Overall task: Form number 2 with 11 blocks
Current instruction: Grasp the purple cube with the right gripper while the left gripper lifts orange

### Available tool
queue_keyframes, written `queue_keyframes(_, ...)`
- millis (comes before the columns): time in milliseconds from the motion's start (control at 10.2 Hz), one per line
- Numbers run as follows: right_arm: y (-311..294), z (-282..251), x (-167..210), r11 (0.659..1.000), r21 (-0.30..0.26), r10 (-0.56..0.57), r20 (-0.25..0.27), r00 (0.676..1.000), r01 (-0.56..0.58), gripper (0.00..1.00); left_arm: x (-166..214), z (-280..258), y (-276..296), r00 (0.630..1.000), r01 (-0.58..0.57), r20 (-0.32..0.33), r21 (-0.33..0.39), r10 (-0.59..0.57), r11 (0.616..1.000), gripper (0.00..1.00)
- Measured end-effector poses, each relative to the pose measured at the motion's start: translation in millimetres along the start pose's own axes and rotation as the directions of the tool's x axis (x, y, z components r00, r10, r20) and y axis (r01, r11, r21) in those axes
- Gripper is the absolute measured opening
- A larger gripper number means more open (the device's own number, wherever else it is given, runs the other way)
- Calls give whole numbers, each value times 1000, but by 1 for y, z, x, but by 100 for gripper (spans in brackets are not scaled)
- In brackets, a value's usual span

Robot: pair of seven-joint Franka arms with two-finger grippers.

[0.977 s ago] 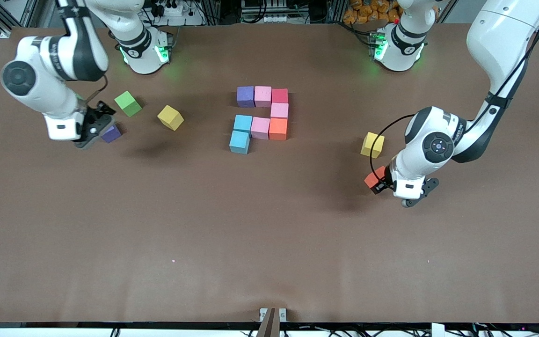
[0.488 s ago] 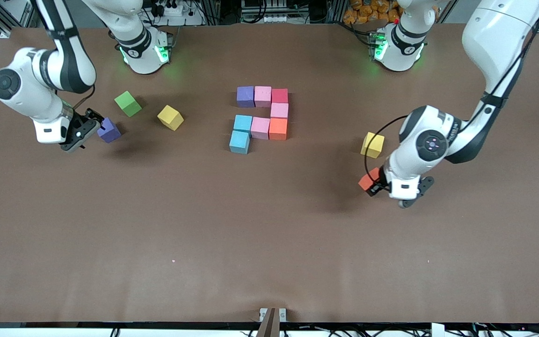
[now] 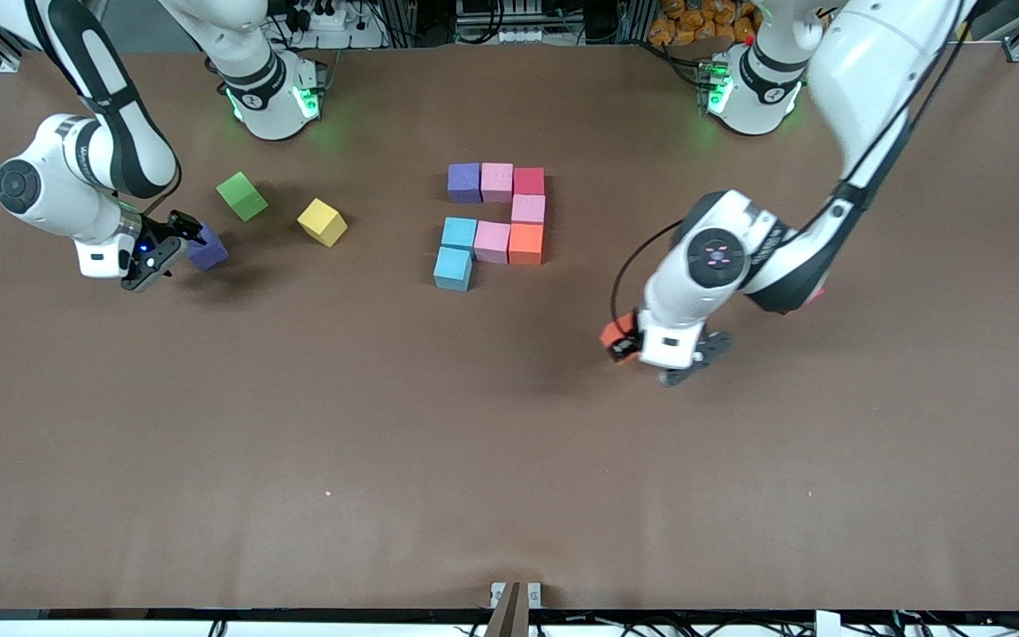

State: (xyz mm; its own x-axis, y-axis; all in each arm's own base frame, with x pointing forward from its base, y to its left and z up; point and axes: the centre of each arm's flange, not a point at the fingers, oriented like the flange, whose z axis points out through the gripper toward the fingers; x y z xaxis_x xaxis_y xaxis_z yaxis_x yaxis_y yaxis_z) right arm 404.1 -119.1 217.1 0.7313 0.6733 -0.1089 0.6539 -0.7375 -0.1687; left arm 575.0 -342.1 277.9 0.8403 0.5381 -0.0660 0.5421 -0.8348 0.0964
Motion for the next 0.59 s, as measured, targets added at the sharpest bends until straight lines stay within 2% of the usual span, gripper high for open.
queue_keyframes(293, -6, 0, -4, 999, 48, 13, 36, 999, -15, 96, -26, 12, 45, 1000, 0, 9, -36, 1, 999, 60)
queue_keyframes(391, -7, -3, -5, 999, 45, 16, 39, 999, -17, 96, -23, 14, 47, 1000, 25, 5, -32, -25, 999, 60)
queue_keyframes(586, -12, 3, -8, 999, 29, 17, 28, 999, -18, 96, 18, 14, 26, 993, 122, -6, 19, -122, 992, 60)
